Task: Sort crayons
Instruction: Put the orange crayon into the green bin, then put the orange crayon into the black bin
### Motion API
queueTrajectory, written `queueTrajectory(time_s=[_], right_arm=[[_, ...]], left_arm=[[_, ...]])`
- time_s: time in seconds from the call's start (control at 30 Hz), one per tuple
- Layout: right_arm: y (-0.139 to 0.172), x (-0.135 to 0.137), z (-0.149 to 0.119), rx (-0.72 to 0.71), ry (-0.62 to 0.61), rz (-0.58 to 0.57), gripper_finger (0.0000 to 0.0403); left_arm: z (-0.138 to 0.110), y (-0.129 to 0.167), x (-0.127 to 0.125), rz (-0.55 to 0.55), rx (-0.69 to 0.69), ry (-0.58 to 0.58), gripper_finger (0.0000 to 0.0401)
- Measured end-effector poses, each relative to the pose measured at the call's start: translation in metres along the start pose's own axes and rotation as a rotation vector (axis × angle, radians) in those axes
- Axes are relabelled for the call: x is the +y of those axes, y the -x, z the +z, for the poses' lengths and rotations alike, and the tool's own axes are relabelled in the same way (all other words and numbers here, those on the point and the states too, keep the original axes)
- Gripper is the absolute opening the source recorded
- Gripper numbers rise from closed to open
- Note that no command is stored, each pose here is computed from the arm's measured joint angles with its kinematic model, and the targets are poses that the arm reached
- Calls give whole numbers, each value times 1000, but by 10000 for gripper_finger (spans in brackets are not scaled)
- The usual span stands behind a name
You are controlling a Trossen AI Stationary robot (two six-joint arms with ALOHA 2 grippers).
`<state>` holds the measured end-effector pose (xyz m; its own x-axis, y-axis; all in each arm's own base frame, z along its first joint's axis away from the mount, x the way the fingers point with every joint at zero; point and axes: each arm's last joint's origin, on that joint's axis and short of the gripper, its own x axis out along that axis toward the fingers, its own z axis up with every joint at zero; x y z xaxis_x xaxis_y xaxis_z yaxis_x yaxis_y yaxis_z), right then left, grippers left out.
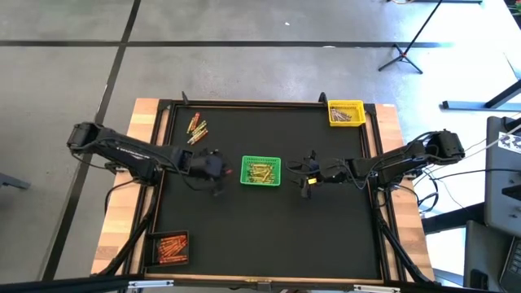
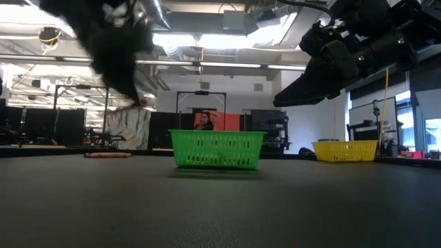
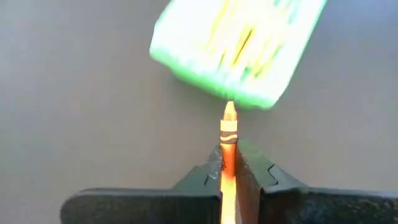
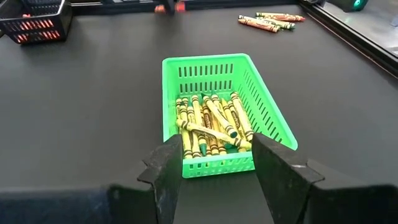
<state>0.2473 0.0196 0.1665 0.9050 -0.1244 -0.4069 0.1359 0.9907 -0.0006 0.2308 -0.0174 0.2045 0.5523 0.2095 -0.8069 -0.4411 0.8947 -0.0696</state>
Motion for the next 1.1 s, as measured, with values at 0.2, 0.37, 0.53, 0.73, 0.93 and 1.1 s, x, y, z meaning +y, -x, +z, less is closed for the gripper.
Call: queueTrajectory(time_s=[0.2, 0.37, 0.53, 0.73, 0.93, 1.1], right_arm=[[0, 0, 0, 0, 1, 0, 191], [0, 0, 0, -1, 1, 0, 191], [0, 0, 0, -1, 1, 0, 191], [0, 0, 0, 0, 1, 0, 191], [0, 0, 0, 0, 1, 0, 191], [0, 0, 0, 0, 2, 0, 191]], left_arm=[[37, 2, -14, -105, -289, -222, 5], [50, -18, -14, -109, -359, -304, 6], [55, -49, -11, -128, -362, -345, 6], [55, -76, -7, -136, -348, -346, 6], [55, -84, -3, -109, -339, -345, 10], [57, -83, 0, -97, -344, -341, 55]])
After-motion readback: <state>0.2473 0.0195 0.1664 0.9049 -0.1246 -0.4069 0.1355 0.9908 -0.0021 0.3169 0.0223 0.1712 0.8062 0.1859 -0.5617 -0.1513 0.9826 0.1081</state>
